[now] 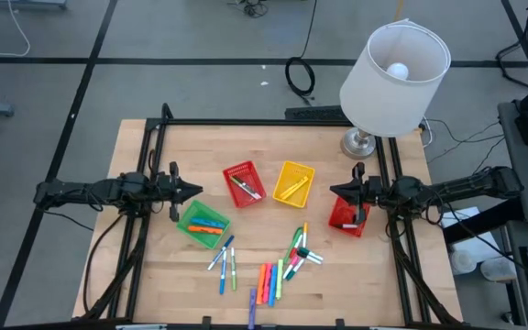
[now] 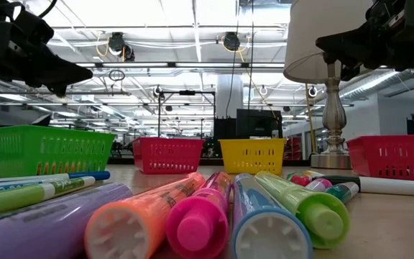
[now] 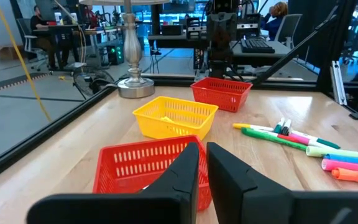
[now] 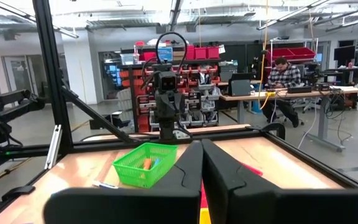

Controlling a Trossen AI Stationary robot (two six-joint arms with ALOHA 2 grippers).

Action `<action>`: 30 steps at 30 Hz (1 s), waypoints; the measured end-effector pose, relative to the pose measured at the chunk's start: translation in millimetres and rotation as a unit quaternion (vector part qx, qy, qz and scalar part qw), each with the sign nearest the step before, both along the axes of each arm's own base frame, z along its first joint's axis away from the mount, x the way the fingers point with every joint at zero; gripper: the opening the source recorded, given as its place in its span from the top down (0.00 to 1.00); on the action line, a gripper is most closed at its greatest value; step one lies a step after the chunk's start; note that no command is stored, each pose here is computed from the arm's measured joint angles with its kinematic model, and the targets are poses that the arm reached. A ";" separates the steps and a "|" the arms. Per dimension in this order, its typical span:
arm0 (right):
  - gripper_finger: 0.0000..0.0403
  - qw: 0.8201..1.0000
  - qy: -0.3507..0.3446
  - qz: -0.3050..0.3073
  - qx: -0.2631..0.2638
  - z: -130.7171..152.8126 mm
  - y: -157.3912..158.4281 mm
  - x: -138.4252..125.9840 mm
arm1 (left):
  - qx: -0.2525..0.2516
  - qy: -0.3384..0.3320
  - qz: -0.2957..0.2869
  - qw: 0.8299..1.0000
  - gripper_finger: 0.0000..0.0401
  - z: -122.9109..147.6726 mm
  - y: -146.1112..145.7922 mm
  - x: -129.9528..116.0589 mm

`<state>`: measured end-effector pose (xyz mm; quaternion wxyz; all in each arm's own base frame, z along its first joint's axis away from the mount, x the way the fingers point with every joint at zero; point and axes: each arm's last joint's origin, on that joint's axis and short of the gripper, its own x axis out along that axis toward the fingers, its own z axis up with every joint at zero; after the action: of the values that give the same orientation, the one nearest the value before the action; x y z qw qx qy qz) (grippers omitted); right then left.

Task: Pick & Place Markers
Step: Put the top green marker into the right red bin

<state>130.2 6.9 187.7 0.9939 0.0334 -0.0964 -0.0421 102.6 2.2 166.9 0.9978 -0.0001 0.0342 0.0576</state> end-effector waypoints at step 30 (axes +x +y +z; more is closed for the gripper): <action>1.00 1.000 0.007 0.006 0.025 -1.8 0.1 0.3 | 0.000 0.000 0.000 1.000 0.91 0.2 0.0 0.0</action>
<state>130.5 7.0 186.0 0.9937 0.0581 -0.0882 -0.0383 102.5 2.2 167.1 0.9978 0.0001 0.0344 0.0574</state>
